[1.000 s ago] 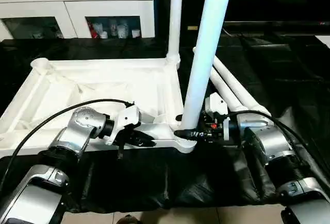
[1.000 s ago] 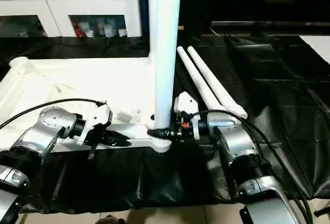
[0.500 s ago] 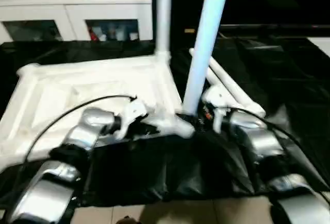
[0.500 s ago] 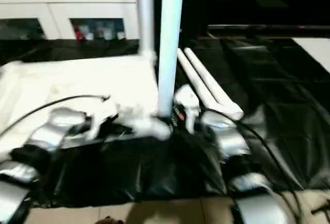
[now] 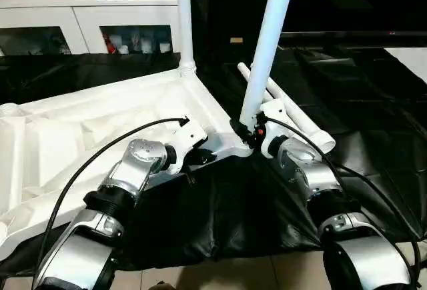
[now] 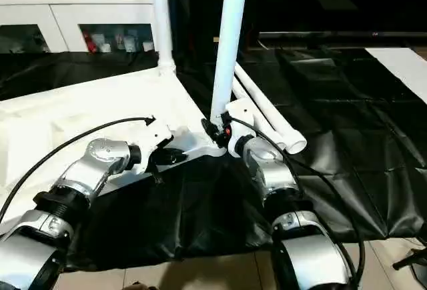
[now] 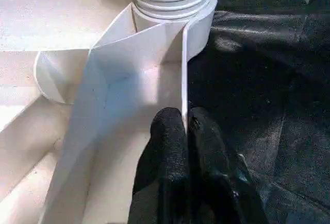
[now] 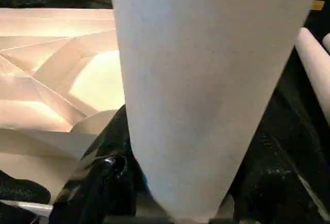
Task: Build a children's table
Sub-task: Insert table leg to table base
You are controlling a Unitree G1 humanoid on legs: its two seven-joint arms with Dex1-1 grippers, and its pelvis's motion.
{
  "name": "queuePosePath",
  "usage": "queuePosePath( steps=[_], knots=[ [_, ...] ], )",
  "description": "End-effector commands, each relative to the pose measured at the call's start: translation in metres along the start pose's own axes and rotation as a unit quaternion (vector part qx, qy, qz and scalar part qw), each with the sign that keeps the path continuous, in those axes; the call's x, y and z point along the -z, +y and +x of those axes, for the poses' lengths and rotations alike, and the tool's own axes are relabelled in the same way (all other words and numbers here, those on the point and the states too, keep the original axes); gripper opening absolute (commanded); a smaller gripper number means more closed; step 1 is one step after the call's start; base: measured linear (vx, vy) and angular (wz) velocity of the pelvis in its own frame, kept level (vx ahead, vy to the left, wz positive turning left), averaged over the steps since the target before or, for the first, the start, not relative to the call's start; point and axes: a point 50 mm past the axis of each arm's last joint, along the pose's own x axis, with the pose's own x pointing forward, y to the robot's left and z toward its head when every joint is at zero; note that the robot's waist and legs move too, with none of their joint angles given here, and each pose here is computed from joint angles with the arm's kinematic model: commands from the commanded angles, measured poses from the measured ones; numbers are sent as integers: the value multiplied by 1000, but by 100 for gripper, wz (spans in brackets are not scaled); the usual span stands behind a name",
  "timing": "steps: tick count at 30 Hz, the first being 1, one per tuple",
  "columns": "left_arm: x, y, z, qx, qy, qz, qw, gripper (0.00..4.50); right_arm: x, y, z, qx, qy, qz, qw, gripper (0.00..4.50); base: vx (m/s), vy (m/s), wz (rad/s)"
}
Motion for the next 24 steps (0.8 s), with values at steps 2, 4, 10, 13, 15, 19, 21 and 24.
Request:
queuePosePath(
  steps=[2, 4, 10, 13, 15, 19, 21, 24],
  knots=[
    [-15, -5, 5, 2, -25, 21, 999, 0, 50, 21, -3, -31, 99, 51, 993, 196, 0, 0, 0],
    [-14, -5, 3, 2, -23, 21, 1000, 0, 50, 21, -3, -37, 106, 42, 993, 196, 0, 0, 0],
    [-11, -4, 0, 2, -18, 26, 999, 0, 46, 19, -3, -53, 97, 18, 994, 196, 0, 0, 0],
    [-10, -4, 0, 1, -16, 29, 999, 0, 42, 20, -3, -64, 84, 18, 994, 196, 0, 0, 0],
    [-10, -4, -1, 0, -15, 30, 999, 0, 41, 20, -3, -69, 79, 18, 994, 231, 0, 0, 0],
    [-9, -4, -2, -1, -15, 32, 999, 0, 36, 17, -3, -74, 63, 15, 995, 275, 0, 0, 0],
    [-9, -4, -2, -1, -15, 32, 999, 0, 36, 17, -3, -75, 62, 16, 995, 299, 0, 0, 0],
    [-9, -3, -3, 1, -16, 34, 999, 0, 33, 16, -4, -80, 56, 15, 995, 331, 0, 0, 0]
  ],
)
